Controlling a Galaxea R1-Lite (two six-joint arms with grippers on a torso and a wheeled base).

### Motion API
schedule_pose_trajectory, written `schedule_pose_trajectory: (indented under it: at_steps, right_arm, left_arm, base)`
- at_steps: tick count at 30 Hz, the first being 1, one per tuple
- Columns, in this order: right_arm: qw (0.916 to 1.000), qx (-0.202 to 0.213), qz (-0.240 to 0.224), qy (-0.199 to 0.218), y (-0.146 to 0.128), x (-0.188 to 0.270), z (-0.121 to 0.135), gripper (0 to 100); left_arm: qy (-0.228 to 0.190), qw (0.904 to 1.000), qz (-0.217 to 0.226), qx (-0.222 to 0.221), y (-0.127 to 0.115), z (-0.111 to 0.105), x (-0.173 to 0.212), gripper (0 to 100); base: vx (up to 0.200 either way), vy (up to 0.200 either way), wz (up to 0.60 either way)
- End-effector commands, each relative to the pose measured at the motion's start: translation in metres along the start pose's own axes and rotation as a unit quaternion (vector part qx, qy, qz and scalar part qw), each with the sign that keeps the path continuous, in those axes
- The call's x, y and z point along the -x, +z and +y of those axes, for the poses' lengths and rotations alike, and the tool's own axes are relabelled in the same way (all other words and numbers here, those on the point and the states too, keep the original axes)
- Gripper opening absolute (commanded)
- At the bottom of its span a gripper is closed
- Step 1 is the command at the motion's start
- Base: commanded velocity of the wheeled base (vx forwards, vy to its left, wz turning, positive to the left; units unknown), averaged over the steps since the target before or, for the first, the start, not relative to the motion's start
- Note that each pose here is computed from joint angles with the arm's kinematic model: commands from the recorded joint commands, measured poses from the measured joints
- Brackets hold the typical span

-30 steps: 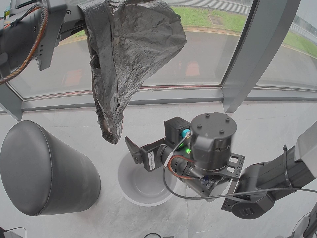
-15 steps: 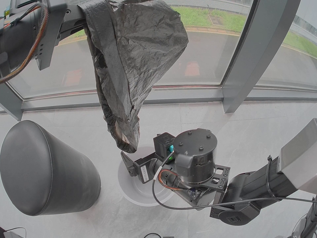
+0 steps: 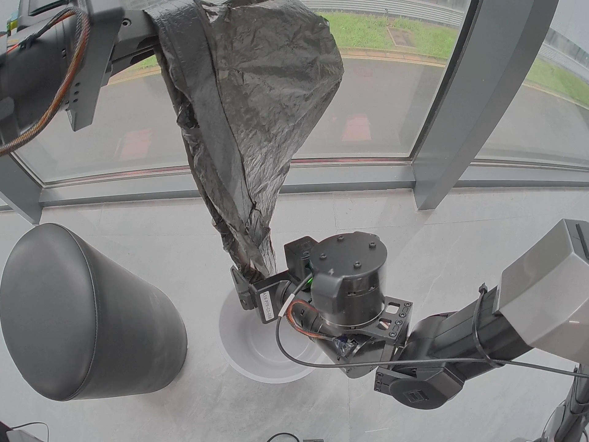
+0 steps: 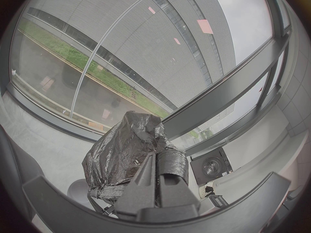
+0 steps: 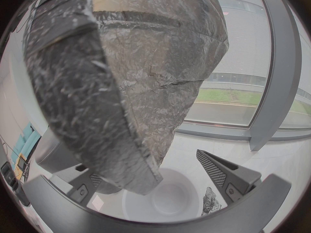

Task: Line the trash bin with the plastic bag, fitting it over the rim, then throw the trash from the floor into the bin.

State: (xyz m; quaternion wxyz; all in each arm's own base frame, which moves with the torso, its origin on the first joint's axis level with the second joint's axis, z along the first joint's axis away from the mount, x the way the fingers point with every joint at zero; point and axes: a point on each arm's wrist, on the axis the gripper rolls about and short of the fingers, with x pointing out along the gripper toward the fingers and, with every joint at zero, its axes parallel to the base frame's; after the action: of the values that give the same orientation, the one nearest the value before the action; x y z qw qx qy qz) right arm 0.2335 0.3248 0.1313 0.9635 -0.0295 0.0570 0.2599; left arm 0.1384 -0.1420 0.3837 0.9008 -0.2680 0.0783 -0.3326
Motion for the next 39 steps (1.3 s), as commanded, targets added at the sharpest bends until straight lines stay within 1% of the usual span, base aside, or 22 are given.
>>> schedule_pose_trajectory:
  at_steps: [1, 10, 18, 24, 34, 39]
  right_arm:
    - [0.9999, -0.001, -0.004, -0.010, -0.001, -0.007, 0.000, 100]
    - [1.0000, -0.001, -0.003, -0.008, -0.002, -0.005, 0.000, 100]
    - [0.9997, 0.010, 0.019, -0.010, -0.015, 0.003, -0.004, 100]
    - [0.9994, 0.014, 0.028, -0.012, -0.019, 0.007, -0.006, 100]
    - [0.9996, 0.013, 0.024, -0.004, -0.011, 0.018, -0.008, 100]
    - [0.9998, 0.009, 0.018, -0.007, -0.008, 0.017, -0.009, 100]
  left_arm:
    - [-0.001, 1.0000, -0.001, 0.001, 0.000, 0.000, 0.001, 0]
    - [0.000, 1.0000, -0.001, 0.000, 0.000, 0.000, 0.001, 0]
    - [0.002, 1.0000, -0.004, 0.001, 0.001, 0.000, 0.001, 0]
    - [0.005, 1.0000, -0.004, 0.000, 0.001, 0.001, 0.001, 0]
    - [0.009, 0.9999, -0.004, -0.002, 0.001, 0.003, 0.000, 0]
    - [0.010, 0.9999, -0.005, -0.001, 0.001, 0.004, 0.001, 0]
  base:
    - [0.000, 0.000, 0.00]
    - [0.000, 0.000, 0.00]
    - [0.000, 0.000, 0.00]
    - [0.000, 0.000, 0.00]
    - [0.000, 0.000, 0.00]
    - [0.000, 0.000, 0.00]
